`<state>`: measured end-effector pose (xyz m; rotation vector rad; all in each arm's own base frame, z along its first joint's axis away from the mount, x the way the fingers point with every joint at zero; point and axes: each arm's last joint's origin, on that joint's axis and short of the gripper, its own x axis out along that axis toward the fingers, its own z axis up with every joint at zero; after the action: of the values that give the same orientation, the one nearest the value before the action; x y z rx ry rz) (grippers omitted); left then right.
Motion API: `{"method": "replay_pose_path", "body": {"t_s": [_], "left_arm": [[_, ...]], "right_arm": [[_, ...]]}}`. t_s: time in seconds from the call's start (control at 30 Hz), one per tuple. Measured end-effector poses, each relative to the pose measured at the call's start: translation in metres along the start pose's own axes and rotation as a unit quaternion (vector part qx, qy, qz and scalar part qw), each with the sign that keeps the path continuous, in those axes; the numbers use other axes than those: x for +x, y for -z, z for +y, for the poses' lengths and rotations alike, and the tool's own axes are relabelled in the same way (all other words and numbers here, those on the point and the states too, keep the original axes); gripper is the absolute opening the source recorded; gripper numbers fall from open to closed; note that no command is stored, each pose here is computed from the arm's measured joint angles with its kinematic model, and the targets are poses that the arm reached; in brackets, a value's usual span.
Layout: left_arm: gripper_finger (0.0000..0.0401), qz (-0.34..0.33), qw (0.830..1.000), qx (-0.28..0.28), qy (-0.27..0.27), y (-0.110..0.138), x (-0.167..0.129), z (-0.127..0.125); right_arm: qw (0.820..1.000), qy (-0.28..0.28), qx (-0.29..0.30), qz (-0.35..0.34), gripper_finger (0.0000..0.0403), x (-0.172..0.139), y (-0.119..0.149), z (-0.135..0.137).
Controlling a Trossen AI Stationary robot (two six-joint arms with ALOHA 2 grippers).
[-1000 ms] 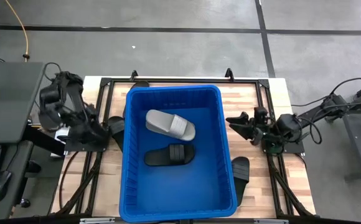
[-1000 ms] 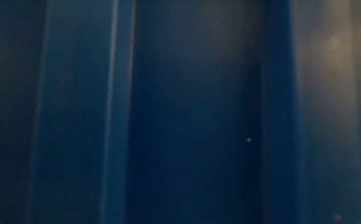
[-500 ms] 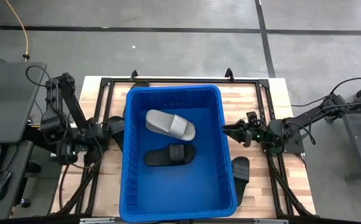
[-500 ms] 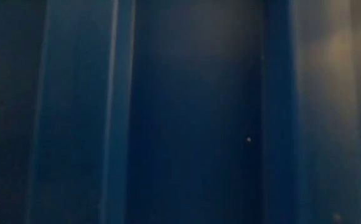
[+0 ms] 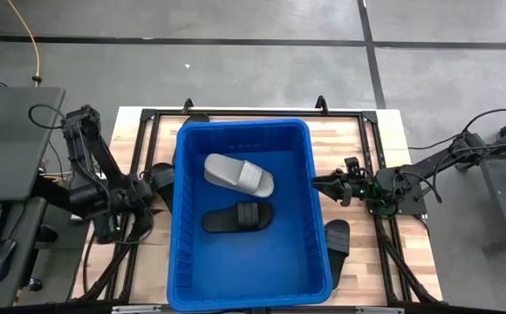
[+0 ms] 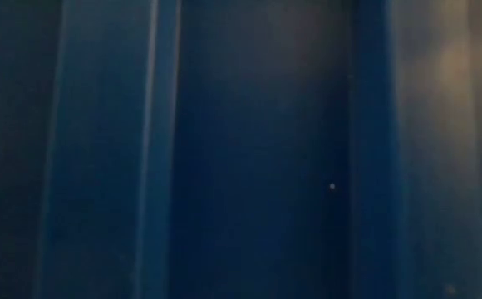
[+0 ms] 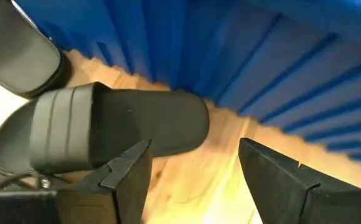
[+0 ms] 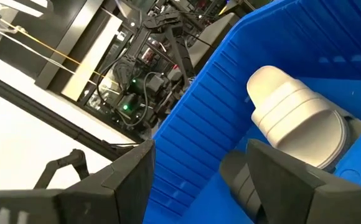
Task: Pick and place slides into bin
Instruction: Put the black slide into the blue bin
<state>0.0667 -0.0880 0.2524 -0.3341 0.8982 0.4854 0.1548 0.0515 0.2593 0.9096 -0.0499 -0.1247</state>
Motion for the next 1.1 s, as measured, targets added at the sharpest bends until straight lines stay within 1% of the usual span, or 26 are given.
{"method": "replay_pose_path", "body": {"t_s": [0.07, 0.1, 0.17, 0.27, 0.33, 0.43, 0.53, 0.6, 0.73, 0.8, 0.87, 0.9, 0.97, 1.0, 1.07, 1.1], "left_arm": [[0.0229, 0.007, 1.000, -0.020, -0.013, -0.003, 0.005, -0.006], [0.0229, 0.010, 1.000, -0.021, -0.014, -0.004, 0.008, -0.010], [0.0229, 0.009, 1.000, -0.014, -0.014, -0.008, 0.016, -0.020], [0.0230, 0.004, 1.000, 0.010, -0.022, -0.017, 0.029, -0.032], [0.0230, -0.002, 1.000, 0.009, -0.026, -0.025, 0.040, -0.040], [0.0230, 0.022, 0.999, -0.003, -0.031, -0.032, 0.050, -0.045], [0.0230, 0.050, 0.995, -0.061, -0.061, -0.032, 0.057, -0.045], [0.0230, 0.050, 0.993, -0.077, -0.070, -0.031, 0.059, -0.045], [0.0230, 0.024, 0.995, -0.060, -0.072, -0.033, 0.059, -0.044], [0.0230, 0.026, 0.996, -0.043, -0.071, -0.033, 0.059, -0.044], [0.0230, 0.056, 0.994, -0.045, -0.076, -0.031, 0.058, -0.042], [0.0230, 0.087, 0.991, -0.034, -0.095, -0.027, 0.058, -0.037], [0.0230, 0.150, 0.977, -0.010, -0.148, -0.016, 0.063, -0.027], [0.0230, 0.176, 0.974, -0.013, -0.139, -0.014, 0.063, -0.027], [0.0229, 0.240, 0.959, -0.005, -0.151, -0.007, 0.063, -0.020], [0.0229, 0.255, 0.954, -0.002, -0.155, -0.005, 0.064, -0.019]], "right_arm": [[1.000, 0.000, 0.000, 0.001, 0.0240, 0.000, 0.000, 0.000], [1.000, -0.001, 0.000, 0.002, 0.0241, 0.000, 0.000, 0.000], [1.000, -0.006, -0.006, 0.008, 0.0241, 0.000, 0.000, 0.000], [1.000, -0.012, -0.013, 0.016, 0.0239, 0.000, 0.001, 0.001], [1.000, -0.014, -0.014, 0.020, 0.0238, 0.000, 0.001, 0.001], [0.999, -0.021, -0.015, 0.030, 0.0240, 0.000, 0.002, 0.001], [0.998, -0.032, -0.011, 0.045, 0.0241, 0.000, 0.003, 0.002], [0.998, -0.040, -0.011, 0.056, 0.0240, 0.000, 0.003, 0.002], [0.997, -0.047, -0.020, 0.064, 0.0239, 0.000, 0.004, 0.003], [0.997, -0.048, -0.023, 0.064, 0.0240, 0.000, 0.004, 0.003], [0.996, -0.048, -0.027, 0.064, 0.0241, 0.000, 0.004, 0.003], [0.996, -0.048, -0.028, 0.064, 0.0241, 0.000, 0.004, 0.003], [0.996, -0.046, -0.033, 0.066, 0.0241, 0.000, 0.004, 0.002], [0.996, -0.046, -0.033, 0.066, 0.0241, 0.000, 0.004, 0.002], [0.996, -0.046, -0.033, 0.066, 0.0241, 0.000, 0.004, 0.002], [0.996, -0.045, -0.035, 0.066, 0.0241, 0.000, 0.004, 0.002]]}}
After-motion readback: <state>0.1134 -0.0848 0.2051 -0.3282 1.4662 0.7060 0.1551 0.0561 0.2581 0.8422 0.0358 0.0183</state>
